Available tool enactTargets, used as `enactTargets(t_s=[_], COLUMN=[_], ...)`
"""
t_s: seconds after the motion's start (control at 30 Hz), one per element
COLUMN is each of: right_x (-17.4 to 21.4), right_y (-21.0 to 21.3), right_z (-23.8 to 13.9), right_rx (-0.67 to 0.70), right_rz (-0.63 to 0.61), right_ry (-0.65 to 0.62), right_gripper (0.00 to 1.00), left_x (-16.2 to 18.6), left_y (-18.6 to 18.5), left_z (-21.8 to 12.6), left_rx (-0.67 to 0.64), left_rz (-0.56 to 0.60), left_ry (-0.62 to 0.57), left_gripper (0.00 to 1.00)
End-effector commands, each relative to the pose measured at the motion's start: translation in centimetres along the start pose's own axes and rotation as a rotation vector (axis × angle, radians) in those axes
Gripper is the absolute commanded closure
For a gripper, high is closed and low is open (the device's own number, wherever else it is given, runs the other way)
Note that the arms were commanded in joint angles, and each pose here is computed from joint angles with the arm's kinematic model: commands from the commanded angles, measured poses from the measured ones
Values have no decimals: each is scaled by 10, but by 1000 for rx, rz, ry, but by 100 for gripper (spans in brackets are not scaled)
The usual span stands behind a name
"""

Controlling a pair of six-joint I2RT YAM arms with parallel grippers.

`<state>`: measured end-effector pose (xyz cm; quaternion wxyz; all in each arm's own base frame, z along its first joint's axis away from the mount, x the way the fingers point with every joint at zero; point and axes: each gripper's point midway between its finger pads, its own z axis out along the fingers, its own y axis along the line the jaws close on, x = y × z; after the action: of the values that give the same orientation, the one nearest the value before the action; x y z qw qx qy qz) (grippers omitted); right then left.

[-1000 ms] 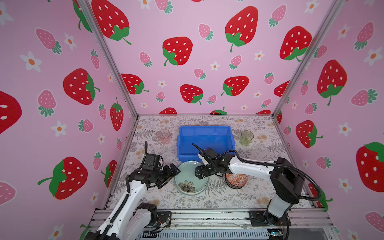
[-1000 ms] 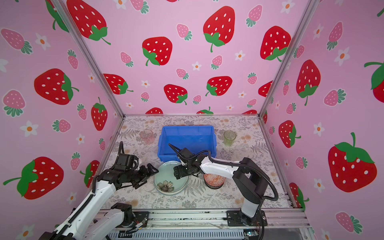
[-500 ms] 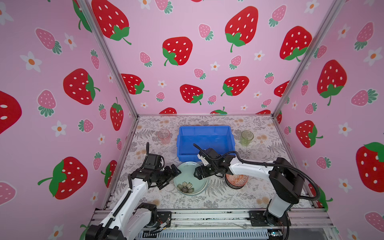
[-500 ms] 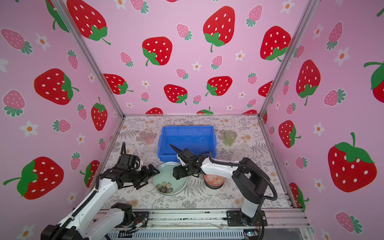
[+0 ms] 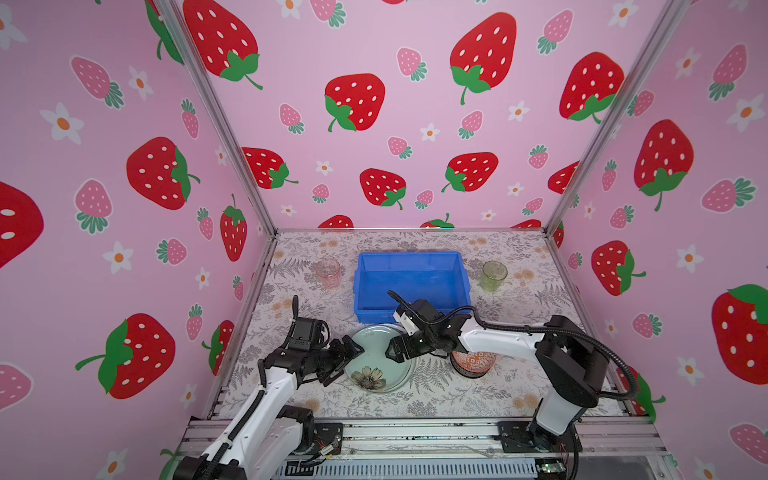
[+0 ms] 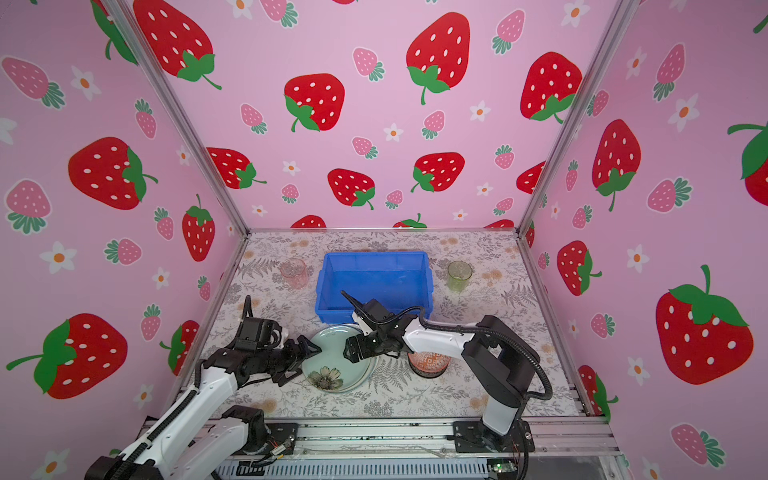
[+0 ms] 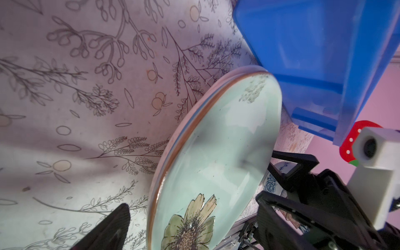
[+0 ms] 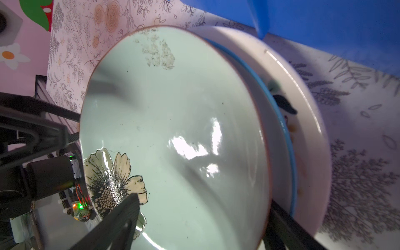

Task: Place the mixed dishes into the plastic bin
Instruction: 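Lower the right gripper onto the green plate rim and pinch its edge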

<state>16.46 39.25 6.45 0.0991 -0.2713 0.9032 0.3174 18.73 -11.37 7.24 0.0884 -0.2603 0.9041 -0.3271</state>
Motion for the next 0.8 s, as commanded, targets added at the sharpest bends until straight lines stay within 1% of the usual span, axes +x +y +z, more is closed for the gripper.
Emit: enactTargets(t_s=[0.0,0.27,0.47,0.63,0.7,0.77], right_x=[-7,-6,-6,-6,-7,-7], right_y=[23,24,26,29,31,33], right_z=[-6,-2,-2,-1,0,0], right_rx=[-91,-103,-116,-131,-141,-152], right_rz=[-22,-22,-18,-16,-15,-14], right_ry=[-23,-18,-15,-9,-8,-7], right_gripper=[13,13,13,13,13,13], left_x=[2,5,6,6,6,7], left_y=[-8,-10,-12,-18,-18,-18], left_z=[-2,-4,-3,-5,-7,-9], left_rx=[49,69,86,115,112,107], left_rz=[-11,-17,-23,-29,-30,-25], left_ry=[0,2,6,10,5,2], left_gripper=[12,32,43,44,40,38])
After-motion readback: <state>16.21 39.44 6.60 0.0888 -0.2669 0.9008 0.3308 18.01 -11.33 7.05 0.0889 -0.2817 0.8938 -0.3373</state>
